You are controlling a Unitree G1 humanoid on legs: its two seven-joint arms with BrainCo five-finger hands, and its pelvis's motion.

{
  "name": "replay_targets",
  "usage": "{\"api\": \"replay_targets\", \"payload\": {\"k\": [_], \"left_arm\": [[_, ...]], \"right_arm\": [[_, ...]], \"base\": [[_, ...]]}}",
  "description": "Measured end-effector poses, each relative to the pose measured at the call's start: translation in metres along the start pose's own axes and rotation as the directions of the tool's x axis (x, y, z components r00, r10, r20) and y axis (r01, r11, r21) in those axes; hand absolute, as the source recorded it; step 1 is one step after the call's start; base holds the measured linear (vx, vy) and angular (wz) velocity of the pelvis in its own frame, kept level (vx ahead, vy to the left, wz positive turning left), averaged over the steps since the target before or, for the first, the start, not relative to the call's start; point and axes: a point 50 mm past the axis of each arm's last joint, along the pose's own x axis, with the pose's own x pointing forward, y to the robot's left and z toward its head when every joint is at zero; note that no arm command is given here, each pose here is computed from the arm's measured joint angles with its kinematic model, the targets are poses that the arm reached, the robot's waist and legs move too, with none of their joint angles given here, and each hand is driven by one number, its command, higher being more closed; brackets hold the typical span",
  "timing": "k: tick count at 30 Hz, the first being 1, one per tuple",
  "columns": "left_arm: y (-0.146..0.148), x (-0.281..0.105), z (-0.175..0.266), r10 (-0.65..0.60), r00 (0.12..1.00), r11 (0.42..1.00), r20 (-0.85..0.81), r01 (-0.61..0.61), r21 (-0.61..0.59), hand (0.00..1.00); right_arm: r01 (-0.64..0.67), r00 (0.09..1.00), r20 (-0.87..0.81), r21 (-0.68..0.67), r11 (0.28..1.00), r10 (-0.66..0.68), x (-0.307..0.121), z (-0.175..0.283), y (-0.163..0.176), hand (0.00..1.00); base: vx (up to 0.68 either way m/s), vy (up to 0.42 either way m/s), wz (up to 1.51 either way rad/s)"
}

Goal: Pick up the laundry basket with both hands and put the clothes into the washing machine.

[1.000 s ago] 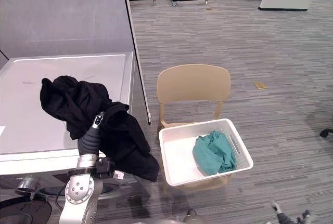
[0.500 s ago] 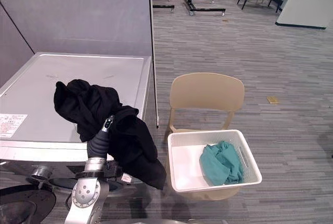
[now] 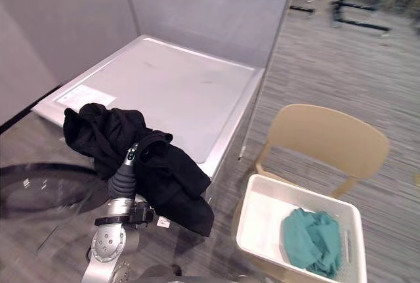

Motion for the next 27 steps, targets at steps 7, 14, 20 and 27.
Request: {"api": "replay_targets", "payload": {"k": [7,14,20,27], "left_arm": [[-0.03,0.007,0.003,-0.092,0.995,0.992,0.041,0.096,-0.083,1.0],[-0.05,0.022,-0.025,-0.234,0.972,0.971,-0.017,0.233,-0.044,1.0],[-0.045,0.019,-0.036,-0.254,0.965,0.967,-0.072,0.252,-0.029,1.0],[-0.036,0.0,-0.054,-0.221,0.957,0.975,-0.185,0.219,-0.035,1.0]], "right_arm": [[0.042,0.999,0.005,0.028,0.999,-0.042,0.0,0.001,-0.004,0.0],[0.043,0.999,0.0,0.044,0.998,-0.043,0.006,0.009,0.01,0.0],[0.045,0.999,0.001,0.024,0.999,-0.045,0.008,0.013,0.009,0.0],[-0.005,1.0,0.003,0.006,1.0,0.005,0.006,0.012,0.016,0.0]], "base": [[-0.06,-0.047,1.31],[-0.02,0.167,1.23],[-0.07,0.178,0.23],[-0.03,-0.013,0.37]]}}
